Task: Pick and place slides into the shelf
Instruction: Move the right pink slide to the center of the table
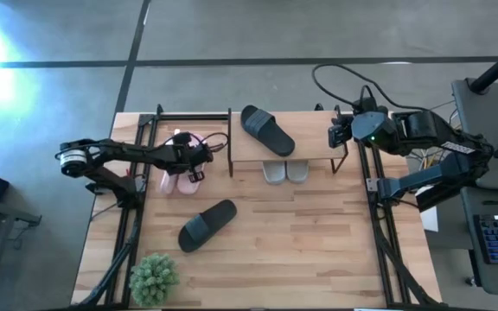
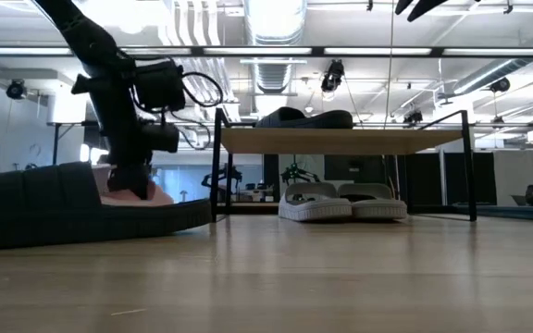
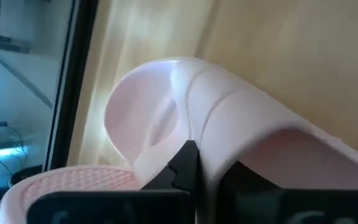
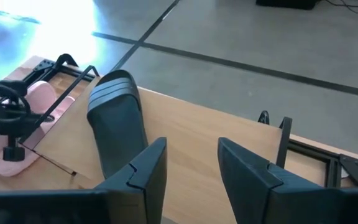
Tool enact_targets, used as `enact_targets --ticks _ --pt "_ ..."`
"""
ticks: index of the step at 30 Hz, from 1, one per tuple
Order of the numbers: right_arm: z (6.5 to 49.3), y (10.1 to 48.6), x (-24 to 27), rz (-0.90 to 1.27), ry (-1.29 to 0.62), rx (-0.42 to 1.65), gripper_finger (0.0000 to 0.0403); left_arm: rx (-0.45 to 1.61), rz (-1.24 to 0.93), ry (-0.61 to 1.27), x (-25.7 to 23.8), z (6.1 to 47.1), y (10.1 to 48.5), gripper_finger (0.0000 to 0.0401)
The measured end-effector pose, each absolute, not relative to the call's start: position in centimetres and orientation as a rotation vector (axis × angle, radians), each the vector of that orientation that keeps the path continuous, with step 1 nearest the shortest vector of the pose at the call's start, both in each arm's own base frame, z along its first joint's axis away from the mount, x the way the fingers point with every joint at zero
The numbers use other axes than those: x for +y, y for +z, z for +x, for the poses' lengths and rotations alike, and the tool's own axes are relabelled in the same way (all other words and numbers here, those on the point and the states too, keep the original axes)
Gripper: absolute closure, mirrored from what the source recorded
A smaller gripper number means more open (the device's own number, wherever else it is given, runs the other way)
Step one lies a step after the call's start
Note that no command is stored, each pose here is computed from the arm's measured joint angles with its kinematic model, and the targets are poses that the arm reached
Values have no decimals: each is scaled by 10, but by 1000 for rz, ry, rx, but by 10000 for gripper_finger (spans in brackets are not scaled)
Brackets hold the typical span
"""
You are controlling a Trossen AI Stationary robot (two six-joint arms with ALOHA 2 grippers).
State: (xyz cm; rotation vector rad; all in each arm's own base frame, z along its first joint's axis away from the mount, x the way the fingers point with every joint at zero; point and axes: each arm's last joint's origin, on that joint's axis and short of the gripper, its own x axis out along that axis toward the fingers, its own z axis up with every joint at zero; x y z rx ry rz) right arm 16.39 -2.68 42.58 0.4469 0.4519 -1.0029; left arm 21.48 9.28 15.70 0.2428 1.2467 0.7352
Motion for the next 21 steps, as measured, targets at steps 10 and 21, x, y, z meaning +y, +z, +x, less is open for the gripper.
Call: enact_targets --ticks 10,21 --pt "163 426 -27 426 -1029 439 269 1245 53 565 82 208 228 401" --pt "163 426 -27 392 -1019 463 275 1060 -11 74 13 228 296 401"
